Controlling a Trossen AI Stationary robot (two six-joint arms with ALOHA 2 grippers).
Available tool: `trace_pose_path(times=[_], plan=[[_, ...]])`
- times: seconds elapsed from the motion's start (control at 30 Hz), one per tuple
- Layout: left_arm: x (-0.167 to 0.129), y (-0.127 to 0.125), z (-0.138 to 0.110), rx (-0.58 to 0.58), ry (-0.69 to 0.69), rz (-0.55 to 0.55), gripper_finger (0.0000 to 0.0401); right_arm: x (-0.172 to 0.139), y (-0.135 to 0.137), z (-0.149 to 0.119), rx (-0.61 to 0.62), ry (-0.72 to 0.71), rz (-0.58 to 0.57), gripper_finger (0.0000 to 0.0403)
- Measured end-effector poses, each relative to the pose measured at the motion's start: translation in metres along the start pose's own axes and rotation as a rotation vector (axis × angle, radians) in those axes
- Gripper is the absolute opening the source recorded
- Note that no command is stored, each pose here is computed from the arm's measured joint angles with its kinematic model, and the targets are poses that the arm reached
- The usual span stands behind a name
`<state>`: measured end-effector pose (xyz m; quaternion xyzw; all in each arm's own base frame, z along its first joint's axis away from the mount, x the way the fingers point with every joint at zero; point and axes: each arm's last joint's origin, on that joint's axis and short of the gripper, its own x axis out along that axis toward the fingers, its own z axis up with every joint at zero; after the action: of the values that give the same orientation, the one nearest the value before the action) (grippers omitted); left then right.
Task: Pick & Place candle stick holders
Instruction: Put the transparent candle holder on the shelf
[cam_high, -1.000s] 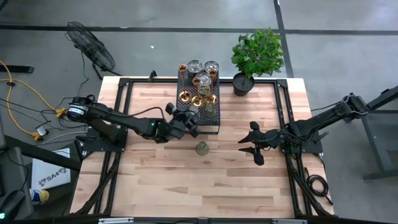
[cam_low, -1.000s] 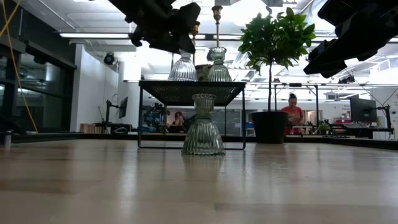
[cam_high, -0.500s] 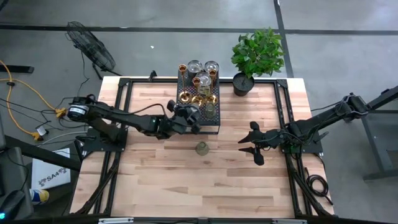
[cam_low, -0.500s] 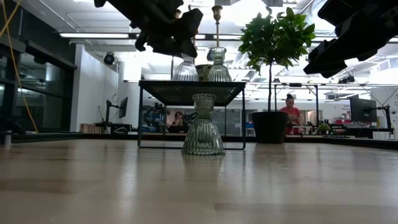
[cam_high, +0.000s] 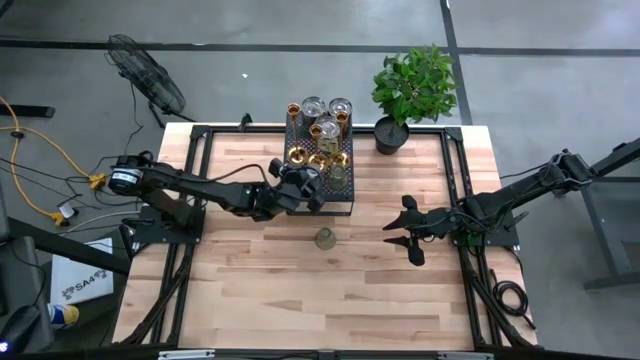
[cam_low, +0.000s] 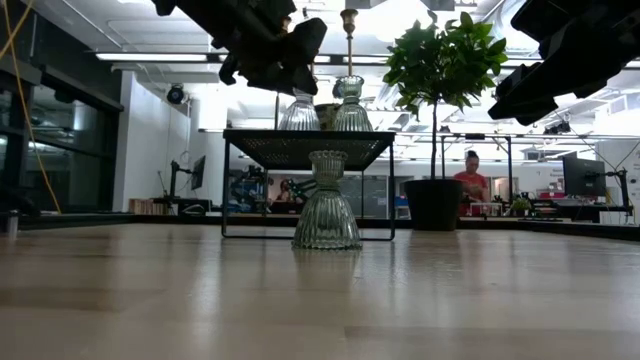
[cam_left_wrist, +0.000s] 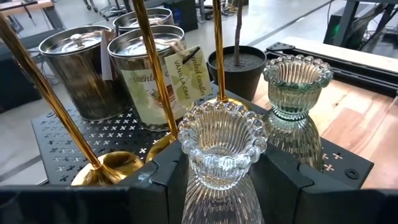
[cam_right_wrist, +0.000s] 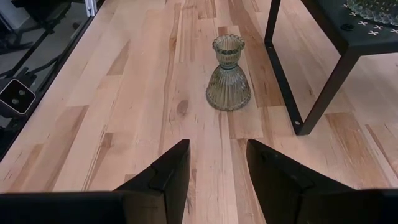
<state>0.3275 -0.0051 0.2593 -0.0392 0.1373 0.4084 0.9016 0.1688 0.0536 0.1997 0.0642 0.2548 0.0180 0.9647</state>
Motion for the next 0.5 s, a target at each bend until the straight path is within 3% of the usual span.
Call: trace_pose_path(times=[0.5], plan=[[-0.0002, -0.0012, -0.0005, -0.026, 0.014, -0.038, 0.0143, 0.0, 0.0, 0.0, 0.0, 0.0, 0.0, 0.015]])
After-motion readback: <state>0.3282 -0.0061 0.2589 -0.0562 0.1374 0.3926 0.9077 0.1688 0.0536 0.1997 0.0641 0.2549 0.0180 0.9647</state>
